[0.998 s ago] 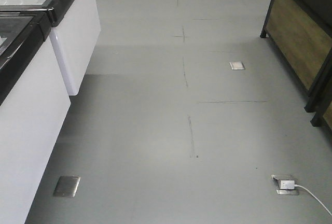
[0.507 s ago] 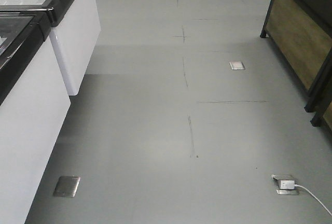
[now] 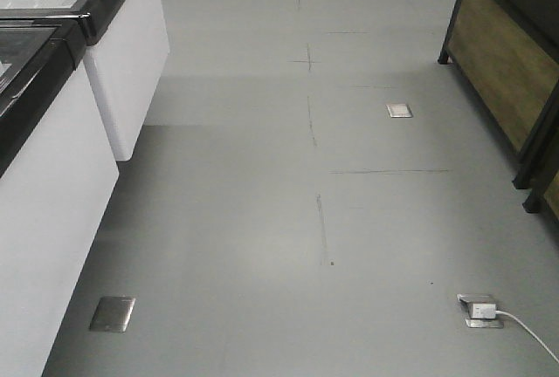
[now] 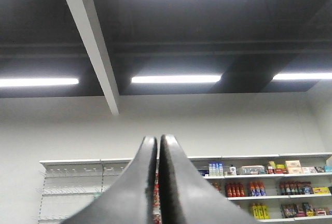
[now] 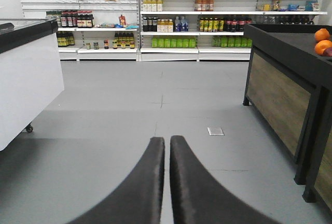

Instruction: Left arm holds basket, right arm returns cookies

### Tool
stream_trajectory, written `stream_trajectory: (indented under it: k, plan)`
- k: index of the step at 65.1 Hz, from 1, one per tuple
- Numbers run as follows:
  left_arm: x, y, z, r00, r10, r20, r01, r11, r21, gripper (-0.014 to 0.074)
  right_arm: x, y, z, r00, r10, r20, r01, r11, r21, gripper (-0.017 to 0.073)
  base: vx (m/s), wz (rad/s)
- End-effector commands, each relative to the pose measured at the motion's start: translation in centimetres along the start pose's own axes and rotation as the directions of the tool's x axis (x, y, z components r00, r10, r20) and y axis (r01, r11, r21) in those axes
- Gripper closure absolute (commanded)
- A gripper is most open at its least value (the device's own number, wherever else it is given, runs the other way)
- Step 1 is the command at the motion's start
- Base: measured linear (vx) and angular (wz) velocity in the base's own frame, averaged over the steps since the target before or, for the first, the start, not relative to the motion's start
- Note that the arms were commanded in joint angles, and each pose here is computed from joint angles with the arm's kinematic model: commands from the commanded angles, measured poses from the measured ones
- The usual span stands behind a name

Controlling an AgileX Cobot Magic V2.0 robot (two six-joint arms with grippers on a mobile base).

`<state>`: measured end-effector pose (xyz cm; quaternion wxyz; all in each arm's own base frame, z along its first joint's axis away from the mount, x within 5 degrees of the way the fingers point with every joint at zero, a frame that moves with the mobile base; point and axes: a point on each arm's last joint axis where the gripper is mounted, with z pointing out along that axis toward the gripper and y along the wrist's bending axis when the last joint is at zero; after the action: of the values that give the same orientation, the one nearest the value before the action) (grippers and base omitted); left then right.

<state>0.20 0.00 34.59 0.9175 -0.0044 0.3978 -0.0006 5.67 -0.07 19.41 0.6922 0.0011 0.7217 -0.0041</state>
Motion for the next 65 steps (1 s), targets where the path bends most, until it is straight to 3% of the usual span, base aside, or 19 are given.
stream_trajectory:
  k: [1,13,30,47,65]
  plan:
    - [-3.4,0.0,1.8,1.000,-0.001,-0.012,0.001,1.000,-0.001,0.0598,-0.1,0.0,0.0,0.998,-0.012,0.063,0.012,1.000,-0.002,0.0565,0.00,0.00]
    - [-7.7,-0.1,5.9,0.998,0.000,-0.066,0.000,1.000,-0.002,0.0598,-0.1,0.0,0.0,0.998,-0.012,0.063,0.012,1.000,-0.002,0.0565,0.00,0.00]
    - [-9.2,-0.1,13.1,0.973,0.007,-0.232,-0.008,1.000,-0.003,0.0596,-0.1,0.0,0.0,0.998,-0.012,0.063,0.012,1.000,-0.002,0.0565,0.00,0.00]
    - [-5.4,0.0,18.9,0.910,0.004,-0.416,-0.007,1.000,-0.005,0.0592,-0.1,0.0,0.0,0.998,-0.012,0.063,0.012,1.000,-0.002,0.0565,0.00,0.00]
    - [1.2,-0.1,21.5,0.775,-0.049,-0.629,0.041,0.999,-0.027,0.0569,-0.1,0.0,0.0,0.998,-0.012,0.063,0.012,1.000,-0.002,0.0565,0.00,0.00]
